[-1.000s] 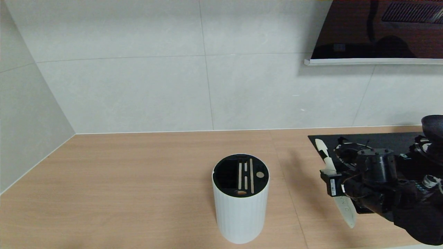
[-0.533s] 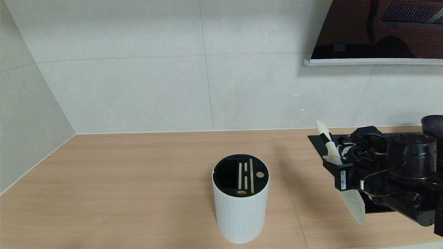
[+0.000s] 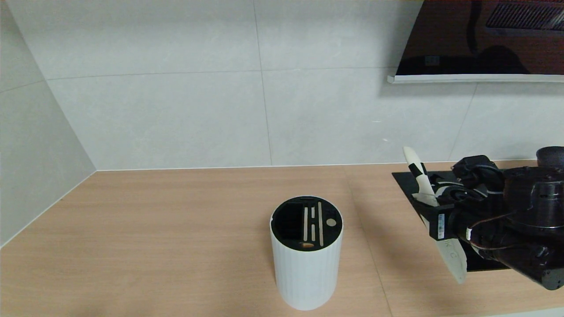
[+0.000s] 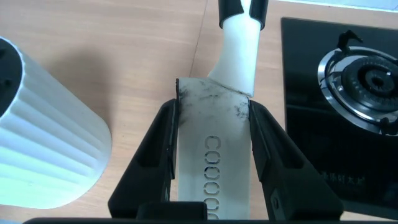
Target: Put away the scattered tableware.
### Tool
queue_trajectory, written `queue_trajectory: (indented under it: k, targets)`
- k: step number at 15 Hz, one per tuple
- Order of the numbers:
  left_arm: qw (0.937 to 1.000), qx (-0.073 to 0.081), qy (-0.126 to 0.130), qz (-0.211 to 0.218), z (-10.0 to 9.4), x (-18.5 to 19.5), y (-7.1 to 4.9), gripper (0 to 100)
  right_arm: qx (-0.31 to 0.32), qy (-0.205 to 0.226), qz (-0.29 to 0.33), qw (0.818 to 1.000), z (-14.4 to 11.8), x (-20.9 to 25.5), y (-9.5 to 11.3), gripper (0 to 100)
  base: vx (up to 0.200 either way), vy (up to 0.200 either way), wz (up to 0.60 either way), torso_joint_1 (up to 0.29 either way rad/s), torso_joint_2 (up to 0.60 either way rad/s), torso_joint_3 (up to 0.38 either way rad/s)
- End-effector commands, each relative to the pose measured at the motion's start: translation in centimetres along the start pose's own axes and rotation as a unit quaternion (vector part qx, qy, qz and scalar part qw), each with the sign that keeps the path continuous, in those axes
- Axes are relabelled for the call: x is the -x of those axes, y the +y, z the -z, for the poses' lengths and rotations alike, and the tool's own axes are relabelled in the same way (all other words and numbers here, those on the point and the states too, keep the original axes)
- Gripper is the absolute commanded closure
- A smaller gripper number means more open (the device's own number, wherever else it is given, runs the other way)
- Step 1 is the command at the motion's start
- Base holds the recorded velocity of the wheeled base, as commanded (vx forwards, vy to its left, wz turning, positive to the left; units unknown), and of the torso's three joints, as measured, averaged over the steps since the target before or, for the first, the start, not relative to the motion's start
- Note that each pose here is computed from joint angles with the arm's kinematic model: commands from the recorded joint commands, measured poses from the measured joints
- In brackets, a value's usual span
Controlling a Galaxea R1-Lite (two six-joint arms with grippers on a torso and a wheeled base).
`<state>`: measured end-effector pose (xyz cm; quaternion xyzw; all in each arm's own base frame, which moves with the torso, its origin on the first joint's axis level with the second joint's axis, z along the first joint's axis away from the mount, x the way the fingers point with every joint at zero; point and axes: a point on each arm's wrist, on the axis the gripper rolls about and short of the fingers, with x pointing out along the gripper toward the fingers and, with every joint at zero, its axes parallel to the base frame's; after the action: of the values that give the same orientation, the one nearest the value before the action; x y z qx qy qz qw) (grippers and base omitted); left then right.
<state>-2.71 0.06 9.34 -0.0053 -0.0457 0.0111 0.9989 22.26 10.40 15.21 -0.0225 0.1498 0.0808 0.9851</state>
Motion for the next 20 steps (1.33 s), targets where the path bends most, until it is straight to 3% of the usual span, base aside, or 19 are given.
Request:
queue_trajectory:
  k: [1,3,5,6,7,9,12,13,14,16,17,18,20]
  targets:
    - [0.9993,0.003,-0.027,0.027,-4.4,0.9,0.0,0,-0.001,-0.005,-0.003,1.0,-0.2,0.1,0.1,100,0.0,0.0,0.0,0.0,0.0,0.0]
    - [0.9958,0.003,0.043,0.08,-7.3,0.0,0.0,0,-0.005,-0.017,-0.009,1.0,-0.8,0.4,0.3,100,0.0,0.0,0.0,0.0,0.0,0.0]
    - [0.9913,0.004,0.078,0.106,-10.9,-2.6,-0.3,0,-0.005,-0.028,-0.021,0.999,-1.6,0.4,1.0,100,0.0,0.0,0.0,0.0,0.0,0.0]
    - [0.9895,0.004,0.091,0.113,-11.9,-3.7,-0.5,0,-0.006,-0.032,-0.023,0.999,-2.0,0.3,1.1,100,0.0,0.0,0.0,0.0,0.0,0.0]
    - [0.9842,0.005,0.119,0.131,-13.7,-6.5,-0.9,0,-0.007,-0.038,-0.029,0.999,-3.8,-0.1,1.5,100,0.0,0.0,0.0,0.0,0.0,0.0]
    - [0.9754,0.012,0.136,0.173,-15.0,-10.4,-1.7,0,-0.002,-0.03,-0.046,0.999,-5.7,-0.4,2.3,100,0.0,0.0,0.0,0.0,0.0,0.0]
    - [0.9718,0.016,0.129,0.197,-15.2,-15.9,-2.6,0,0.0,-0.037,-0.074,0.997,-7.1,-1.1,3.8,100,0.0,0.0,0.0,0.0,0.0,0.0]
    - [0.9654,0.025,0.134,0.222,-15.0,-16.8,-3.1,0,0.002,-0.038,-0.085,0.996,-7.1,-0.9,4.4,100,0.0,0.0,0.0,0.0,0.0,0.0]
    - [0.9559,0.045,0.143,0.253,-14.7,-17.0,-3.8,0,0.004,-0.035,-0.092,0.995,-6.9,-0.8,4.8,100,0.0,0.0,0.0,0.0,0.0,0.0]
    - [0.9289,0.104,0.16,0.317,-15.1,-17.0,-5.3,0,0.009,-0.036,-0.109,0.993,-6.9,-0.3,5.9,100,0.0,0.0,0.0,0.0,0.0,0.0]
    - [0.922,0.118,0.156,0.334,-15.3,-17.1,-5.9,0,0.013,-0.035,-0.118,0.992,-6.7,-0.1,6.4,100,0.0,0.0,0.0,0.0,0.0,0.0]
    - [0.9127,0.137,0.163,0.349,-15.1,-17.6,-6.6,0,0.016,-0.033,-0.13,0.991,-6.5,0.3,7.0,100,0.0,0.0,0.0,0.0,0.0,0.0]
    - [0.9001,0.162,0.18,0.362,-14.4,-18.8,-7.9,0,0.011,-0.03,-0.147,0.989,-6.3,0.8,7.9,100,0.0,0.0,0.0,0.0,0.0,0.0]
